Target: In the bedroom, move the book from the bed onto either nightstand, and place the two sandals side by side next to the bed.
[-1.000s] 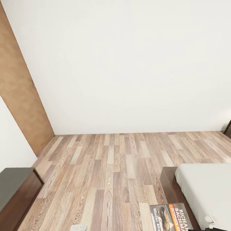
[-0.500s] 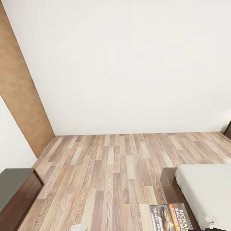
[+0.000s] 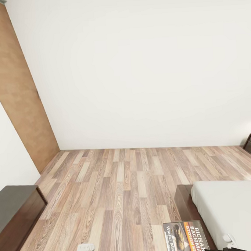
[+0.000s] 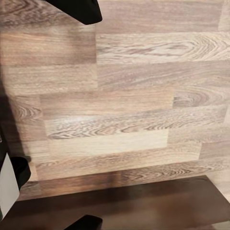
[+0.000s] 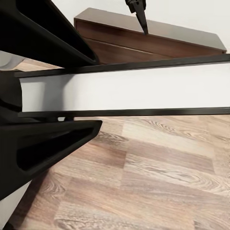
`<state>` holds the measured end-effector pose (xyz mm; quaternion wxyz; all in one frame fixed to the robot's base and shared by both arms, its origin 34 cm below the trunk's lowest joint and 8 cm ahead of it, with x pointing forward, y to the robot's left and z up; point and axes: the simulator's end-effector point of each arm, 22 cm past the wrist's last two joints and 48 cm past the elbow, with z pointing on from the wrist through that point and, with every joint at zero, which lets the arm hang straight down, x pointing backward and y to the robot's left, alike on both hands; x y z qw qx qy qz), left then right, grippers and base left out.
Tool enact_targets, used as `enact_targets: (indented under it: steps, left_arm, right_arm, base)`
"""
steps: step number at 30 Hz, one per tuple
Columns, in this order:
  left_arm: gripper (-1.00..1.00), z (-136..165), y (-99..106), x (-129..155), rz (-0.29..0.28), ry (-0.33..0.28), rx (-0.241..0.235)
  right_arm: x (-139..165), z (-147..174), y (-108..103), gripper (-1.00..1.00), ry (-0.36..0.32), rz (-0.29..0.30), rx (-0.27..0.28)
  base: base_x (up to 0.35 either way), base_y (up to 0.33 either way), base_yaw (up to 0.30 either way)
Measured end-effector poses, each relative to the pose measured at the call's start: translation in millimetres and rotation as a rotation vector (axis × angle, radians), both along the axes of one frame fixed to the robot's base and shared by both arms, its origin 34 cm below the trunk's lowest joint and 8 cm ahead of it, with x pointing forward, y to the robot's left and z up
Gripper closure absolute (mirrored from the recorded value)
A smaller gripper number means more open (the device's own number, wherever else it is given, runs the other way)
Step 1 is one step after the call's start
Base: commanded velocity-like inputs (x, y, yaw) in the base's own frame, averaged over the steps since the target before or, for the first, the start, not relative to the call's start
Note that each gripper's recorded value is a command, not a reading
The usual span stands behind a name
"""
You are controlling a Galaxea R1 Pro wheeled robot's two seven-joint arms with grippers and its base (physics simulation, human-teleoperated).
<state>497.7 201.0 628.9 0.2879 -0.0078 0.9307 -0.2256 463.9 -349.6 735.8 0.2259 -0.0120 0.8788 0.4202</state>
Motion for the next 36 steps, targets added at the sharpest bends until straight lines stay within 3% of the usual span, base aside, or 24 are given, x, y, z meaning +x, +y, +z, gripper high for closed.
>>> enact_targets:
  steps: [31,34,36]
  left_arm:
    - [-1.00,10,-1,7,-0.001,-0.026,-0.001]
    - [-1.00,10,-5,7,-0.002,-0.026,-0.006]
    - [-1.00,10,-6,7,-0.002,-0.026,-0.007]
  right_arm:
    - [4,7,2,1.00,-0.023,0.005,-0.001]
    - [6,-5,28,1.00,-0.011,0.006,0.003]
    - [11,-32,59,1.00,0.017,-0.021,-0.049]
  base:
    - [0.000,0.000,0.000]
    - [0.000,0.000,0.000]
    - [0.000,0.000,0.000]
